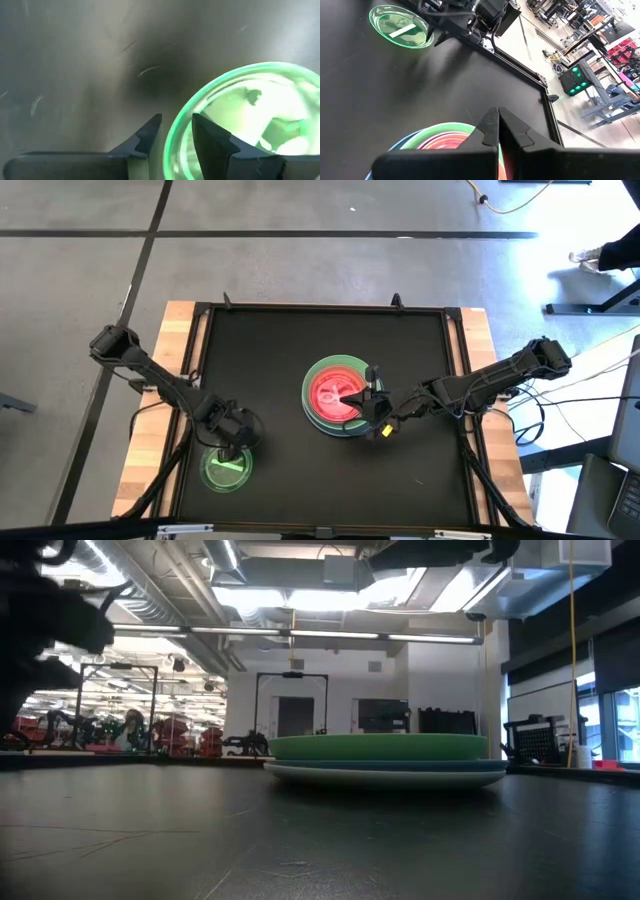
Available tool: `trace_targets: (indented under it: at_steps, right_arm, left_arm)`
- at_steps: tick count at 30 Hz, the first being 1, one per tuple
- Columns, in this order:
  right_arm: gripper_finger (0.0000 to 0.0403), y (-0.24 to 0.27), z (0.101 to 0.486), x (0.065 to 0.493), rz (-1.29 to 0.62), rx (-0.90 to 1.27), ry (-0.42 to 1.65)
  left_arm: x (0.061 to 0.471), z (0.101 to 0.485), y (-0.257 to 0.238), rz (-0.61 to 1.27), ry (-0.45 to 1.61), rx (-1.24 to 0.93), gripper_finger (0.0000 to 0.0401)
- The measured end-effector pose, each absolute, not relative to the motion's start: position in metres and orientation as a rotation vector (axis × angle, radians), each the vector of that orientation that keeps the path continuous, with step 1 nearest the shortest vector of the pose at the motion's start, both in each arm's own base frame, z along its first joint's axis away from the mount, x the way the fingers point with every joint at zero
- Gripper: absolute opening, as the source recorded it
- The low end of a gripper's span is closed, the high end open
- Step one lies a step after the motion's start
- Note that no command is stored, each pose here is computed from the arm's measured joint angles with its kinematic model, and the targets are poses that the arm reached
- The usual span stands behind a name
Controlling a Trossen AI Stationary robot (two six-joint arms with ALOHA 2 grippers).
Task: Stack plastic plates
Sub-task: Stack the light green plate on top of the pink plate
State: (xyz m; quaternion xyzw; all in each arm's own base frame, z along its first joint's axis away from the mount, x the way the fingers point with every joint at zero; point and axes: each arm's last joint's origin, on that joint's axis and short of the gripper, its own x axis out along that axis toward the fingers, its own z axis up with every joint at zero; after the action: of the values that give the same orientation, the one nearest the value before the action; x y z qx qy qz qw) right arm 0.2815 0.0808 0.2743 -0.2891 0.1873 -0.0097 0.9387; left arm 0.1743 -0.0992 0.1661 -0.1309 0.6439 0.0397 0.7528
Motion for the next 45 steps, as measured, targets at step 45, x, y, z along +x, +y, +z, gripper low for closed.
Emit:
trace_targets:
  at_steps: [45]
  right_arm:
    - [0.0001, 0.081, 0.274, 0.281, -0.02, -0.589, 0.382]
  left_arm:
    - [0.168, 0.137, -0.094, 0.046, 1.374, -0.394, 0.0008]
